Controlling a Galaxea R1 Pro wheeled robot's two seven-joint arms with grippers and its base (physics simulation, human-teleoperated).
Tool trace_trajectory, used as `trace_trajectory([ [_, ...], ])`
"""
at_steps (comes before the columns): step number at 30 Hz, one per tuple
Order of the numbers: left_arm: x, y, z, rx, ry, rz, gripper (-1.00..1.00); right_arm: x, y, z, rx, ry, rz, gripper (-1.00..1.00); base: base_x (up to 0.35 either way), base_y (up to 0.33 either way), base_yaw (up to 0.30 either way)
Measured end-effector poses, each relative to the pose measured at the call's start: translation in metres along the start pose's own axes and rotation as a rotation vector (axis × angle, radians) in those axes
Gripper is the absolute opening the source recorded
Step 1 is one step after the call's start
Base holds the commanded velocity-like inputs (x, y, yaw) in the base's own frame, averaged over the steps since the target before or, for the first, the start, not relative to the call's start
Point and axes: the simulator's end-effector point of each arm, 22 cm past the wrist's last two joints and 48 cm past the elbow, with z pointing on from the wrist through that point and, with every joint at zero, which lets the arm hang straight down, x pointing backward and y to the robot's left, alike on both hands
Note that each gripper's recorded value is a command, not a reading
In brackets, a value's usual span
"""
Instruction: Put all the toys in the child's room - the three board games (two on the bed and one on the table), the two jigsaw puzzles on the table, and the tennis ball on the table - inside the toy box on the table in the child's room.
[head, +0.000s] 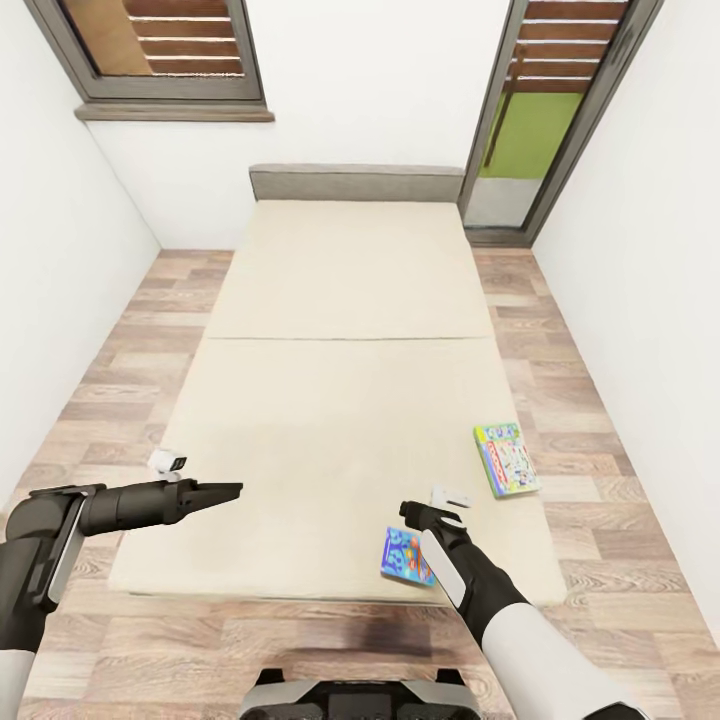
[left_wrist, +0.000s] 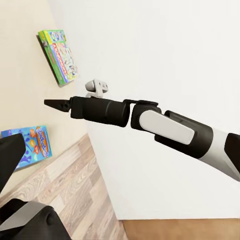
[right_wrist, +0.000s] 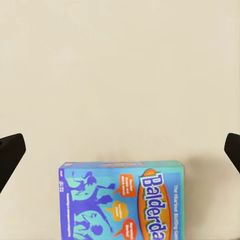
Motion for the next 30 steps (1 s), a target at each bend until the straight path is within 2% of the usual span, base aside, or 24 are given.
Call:
trace_trajectory([
  [9, 0.003, 0.006, 0.001, -0.001, 0.004, -0.012, 1.0, 0.007, -0.001, 0.004, 0.003, 0.008, -0.005, 1.0, 0.0, 0.0, 0.0],
  [20, 0.005, 0.008, 0.002, -0.002, 0.005, -0.017, 1.0, 0.002, 0.0, 0.005, 0.001, -0.026, -0.001, 1.0, 0.0, 0.0, 0.0],
  [30, 0.008, 0.014, 0.003, -0.004, 0.01, -0.031, 1.0, 0.011, -0.002, 0.01, 0.005, -0.011, 0.001, 1.0, 0.0, 0.0, 0.0],
])
